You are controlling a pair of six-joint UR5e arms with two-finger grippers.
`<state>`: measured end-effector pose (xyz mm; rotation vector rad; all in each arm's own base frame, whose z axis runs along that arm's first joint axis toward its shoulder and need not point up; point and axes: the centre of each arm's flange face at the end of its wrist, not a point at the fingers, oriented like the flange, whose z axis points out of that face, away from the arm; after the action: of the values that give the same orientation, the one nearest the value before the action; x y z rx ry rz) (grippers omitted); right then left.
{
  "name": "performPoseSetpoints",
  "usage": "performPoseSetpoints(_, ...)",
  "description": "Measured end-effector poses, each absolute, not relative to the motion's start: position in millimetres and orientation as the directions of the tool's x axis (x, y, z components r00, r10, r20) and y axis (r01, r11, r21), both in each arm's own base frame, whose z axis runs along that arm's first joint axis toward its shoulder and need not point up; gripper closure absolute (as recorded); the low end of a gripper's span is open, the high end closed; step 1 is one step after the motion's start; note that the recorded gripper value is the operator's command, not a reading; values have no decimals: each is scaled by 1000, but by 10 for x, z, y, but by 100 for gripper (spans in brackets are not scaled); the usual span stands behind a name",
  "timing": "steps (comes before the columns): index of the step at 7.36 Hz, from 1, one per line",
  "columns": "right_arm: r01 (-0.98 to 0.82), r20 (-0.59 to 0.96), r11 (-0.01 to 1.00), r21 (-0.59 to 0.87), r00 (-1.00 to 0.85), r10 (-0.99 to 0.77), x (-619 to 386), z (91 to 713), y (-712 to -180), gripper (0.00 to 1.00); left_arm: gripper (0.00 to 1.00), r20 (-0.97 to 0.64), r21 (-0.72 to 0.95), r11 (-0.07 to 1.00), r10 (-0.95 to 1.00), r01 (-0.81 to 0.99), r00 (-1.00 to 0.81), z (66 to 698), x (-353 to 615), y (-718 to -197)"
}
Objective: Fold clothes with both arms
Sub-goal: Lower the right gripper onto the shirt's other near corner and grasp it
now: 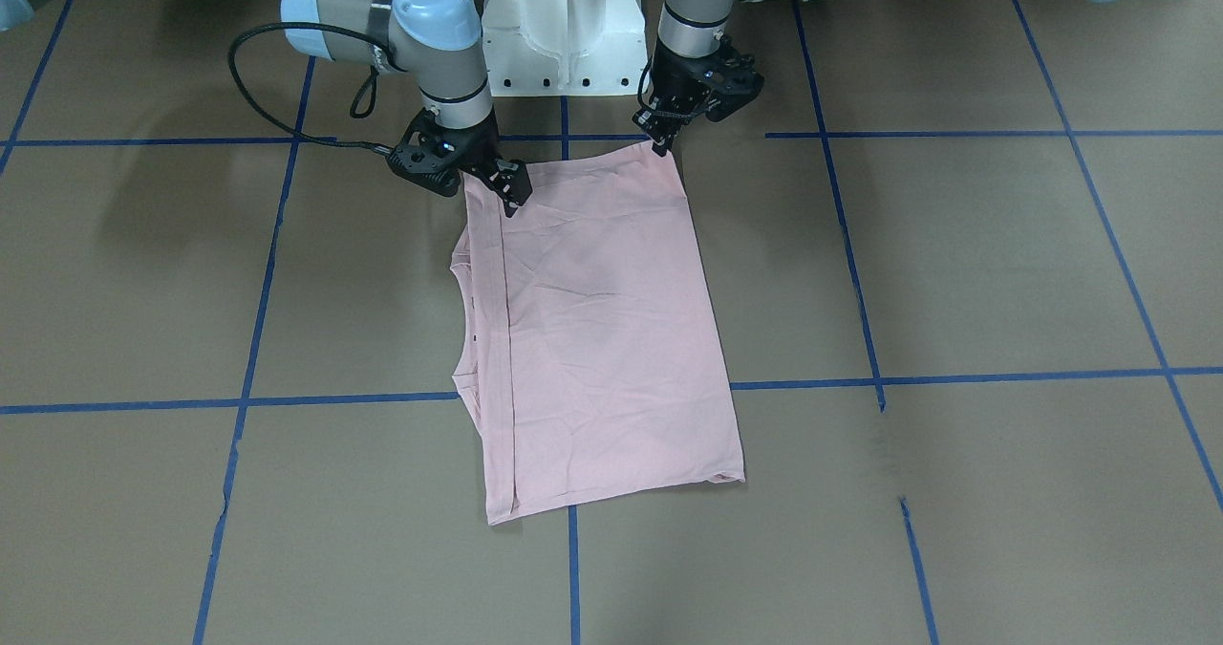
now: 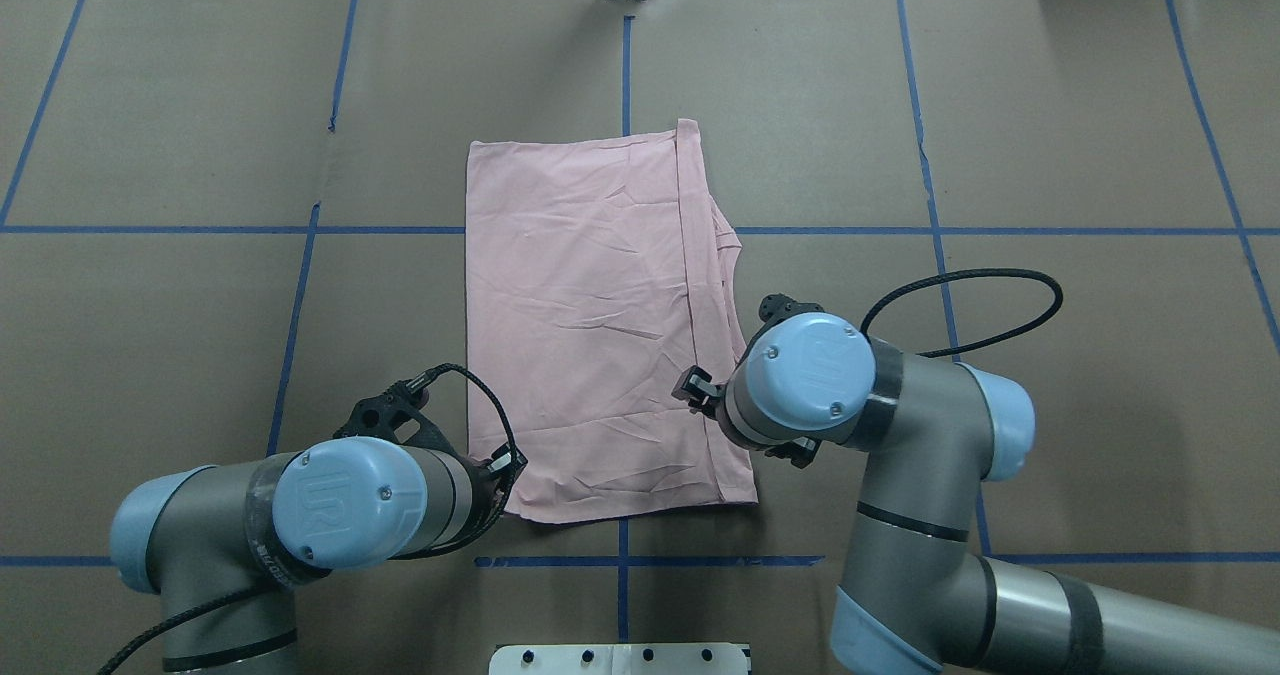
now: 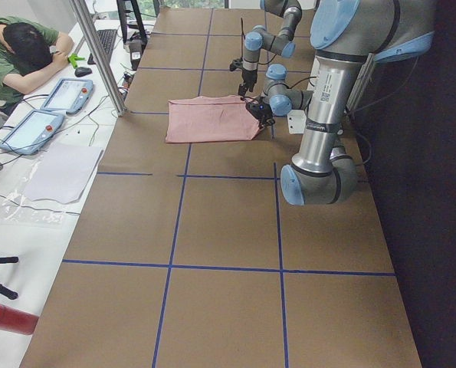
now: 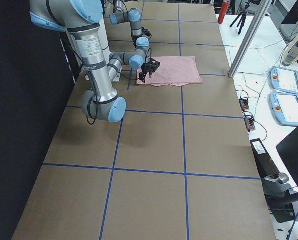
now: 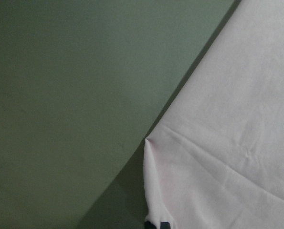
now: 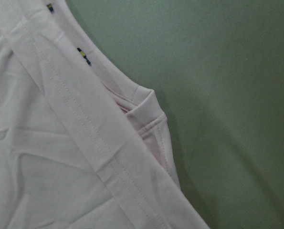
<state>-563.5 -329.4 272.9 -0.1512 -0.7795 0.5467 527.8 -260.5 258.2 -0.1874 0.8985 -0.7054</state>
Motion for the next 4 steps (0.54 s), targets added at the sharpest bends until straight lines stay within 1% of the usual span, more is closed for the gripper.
performPoseSetpoints(4,-410,584,845,-342,612,534,-5808,2796,-3067,0,100,-650,-432,761,-635,484,418,2592,5277,-2607)
